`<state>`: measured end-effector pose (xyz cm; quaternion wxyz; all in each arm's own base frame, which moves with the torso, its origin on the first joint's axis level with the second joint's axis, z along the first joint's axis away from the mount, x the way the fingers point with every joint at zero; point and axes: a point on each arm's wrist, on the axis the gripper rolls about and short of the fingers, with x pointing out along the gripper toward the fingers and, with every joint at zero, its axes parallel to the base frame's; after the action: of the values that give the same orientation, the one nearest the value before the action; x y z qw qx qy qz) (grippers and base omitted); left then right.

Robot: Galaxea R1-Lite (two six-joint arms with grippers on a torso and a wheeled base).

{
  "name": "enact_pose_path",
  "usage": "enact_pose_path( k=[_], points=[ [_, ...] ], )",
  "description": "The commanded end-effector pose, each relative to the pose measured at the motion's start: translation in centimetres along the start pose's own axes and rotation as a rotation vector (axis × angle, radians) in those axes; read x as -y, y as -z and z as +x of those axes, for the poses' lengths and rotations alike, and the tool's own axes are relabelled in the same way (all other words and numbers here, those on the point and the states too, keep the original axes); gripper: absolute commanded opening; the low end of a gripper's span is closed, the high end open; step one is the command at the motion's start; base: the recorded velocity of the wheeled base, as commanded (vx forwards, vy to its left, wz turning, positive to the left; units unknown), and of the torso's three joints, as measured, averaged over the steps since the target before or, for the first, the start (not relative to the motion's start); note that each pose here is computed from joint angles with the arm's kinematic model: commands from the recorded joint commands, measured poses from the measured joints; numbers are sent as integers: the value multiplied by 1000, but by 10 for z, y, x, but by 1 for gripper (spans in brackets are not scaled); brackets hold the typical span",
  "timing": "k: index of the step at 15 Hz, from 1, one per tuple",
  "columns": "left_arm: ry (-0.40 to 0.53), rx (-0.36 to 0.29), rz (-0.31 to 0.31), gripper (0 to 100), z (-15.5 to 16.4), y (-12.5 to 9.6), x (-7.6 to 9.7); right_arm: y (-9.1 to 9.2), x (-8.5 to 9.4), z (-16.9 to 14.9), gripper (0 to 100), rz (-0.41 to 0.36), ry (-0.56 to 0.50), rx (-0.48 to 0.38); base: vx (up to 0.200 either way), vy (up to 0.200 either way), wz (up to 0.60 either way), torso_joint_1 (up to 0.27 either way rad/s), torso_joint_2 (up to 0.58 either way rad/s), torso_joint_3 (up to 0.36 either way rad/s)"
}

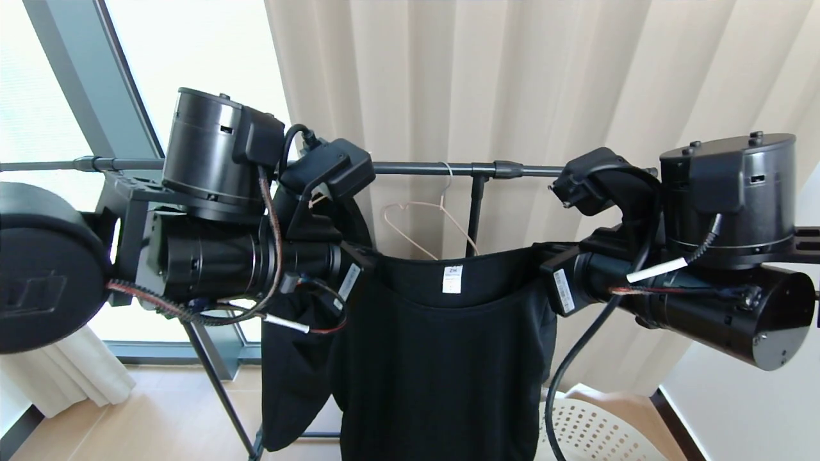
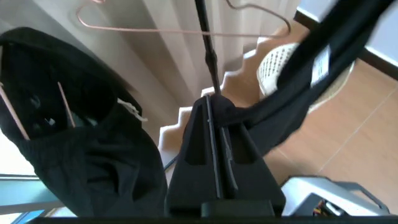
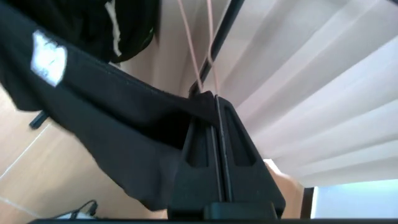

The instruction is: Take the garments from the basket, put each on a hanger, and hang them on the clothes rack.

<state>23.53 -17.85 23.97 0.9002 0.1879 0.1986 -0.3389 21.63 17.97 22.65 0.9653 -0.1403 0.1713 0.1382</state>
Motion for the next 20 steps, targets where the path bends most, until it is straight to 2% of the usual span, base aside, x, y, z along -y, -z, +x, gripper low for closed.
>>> enact_pose_path(
  k=[1, 3, 8, 10, 13, 17, 20],
  points=[
    [49, -37, 20, 0, -16, 20, 17, -6, -6, 19, 0, 1, 9, -7, 0, 0, 0, 0, 0, 0],
    [108, -89, 44, 0, -13, 36, 35, -9, -15, 24, 0, -7, -8, -4, 0, 0, 0, 0, 0, 0],
    [211, -78, -26, 0, -14, 32, 63, -16, -42, 43, 0, -13, -48, 33, 0, 0, 0, 0, 0, 0],
    [233, -51, -62, 0, -11, 28, 71, -18, -50, 47, 0, -18, -62, 38, 0, 0, 0, 0, 0, 0],
    [303, 19, -159, 0, -11, 17, 85, -23, -61, 51, 0, -17, -81, 55, 0, 0, 0, 0, 0, 0],
    [337, 40, -190, 0, -16, 10, 92, -28, -68, 54, 0, -11, -94, 68, 0, 0, 0, 0, 0, 0],
    [292, 47, -201, 0, -24, 13, 83, -29, -57, 42, 0, 8, -70, 73, 0, 0, 0, 0, 0, 0]
  ],
)
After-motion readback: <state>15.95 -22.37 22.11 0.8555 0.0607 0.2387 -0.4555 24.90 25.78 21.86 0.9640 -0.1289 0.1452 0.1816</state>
